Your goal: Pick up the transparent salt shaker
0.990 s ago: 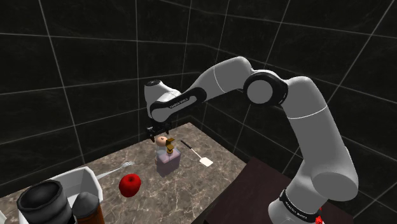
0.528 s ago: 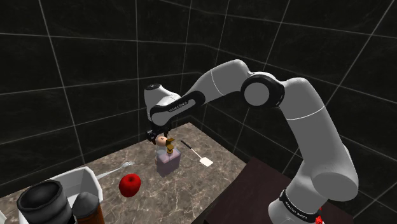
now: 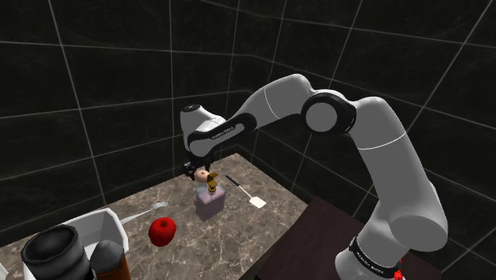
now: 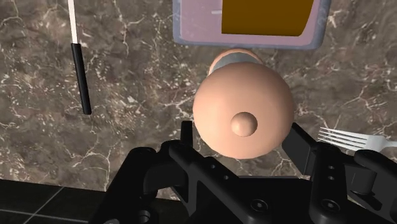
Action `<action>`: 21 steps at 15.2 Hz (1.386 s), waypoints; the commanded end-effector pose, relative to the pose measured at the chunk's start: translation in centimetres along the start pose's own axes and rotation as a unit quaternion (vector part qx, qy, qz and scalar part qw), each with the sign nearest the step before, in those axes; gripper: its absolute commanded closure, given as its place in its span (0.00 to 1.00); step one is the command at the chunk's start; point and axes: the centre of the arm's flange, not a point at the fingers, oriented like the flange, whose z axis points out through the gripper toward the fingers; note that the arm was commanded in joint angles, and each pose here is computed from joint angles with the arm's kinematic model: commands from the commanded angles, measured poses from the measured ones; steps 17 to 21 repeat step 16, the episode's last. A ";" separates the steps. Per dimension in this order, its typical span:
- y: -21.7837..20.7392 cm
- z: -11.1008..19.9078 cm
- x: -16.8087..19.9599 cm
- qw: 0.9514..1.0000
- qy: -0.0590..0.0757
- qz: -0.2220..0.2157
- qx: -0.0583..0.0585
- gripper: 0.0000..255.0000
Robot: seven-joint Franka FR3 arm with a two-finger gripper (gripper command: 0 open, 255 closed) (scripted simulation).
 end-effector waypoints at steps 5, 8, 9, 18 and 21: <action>0.4 -2.8 0.0 1.000 -0.001 0.000 0.000 1.00; 0.7 -4.4 0.0 1.000 -0.001 0.000 0.000 1.00; 0.8 -4.9 0.0 1.000 -0.001 0.000 0.000 1.00; 1.2 -7.6 -0.1 1.000 -0.001 0.000 0.000 1.00; 1.2 -7.6 -0.1 1.000 -0.001 0.000 0.000 1.00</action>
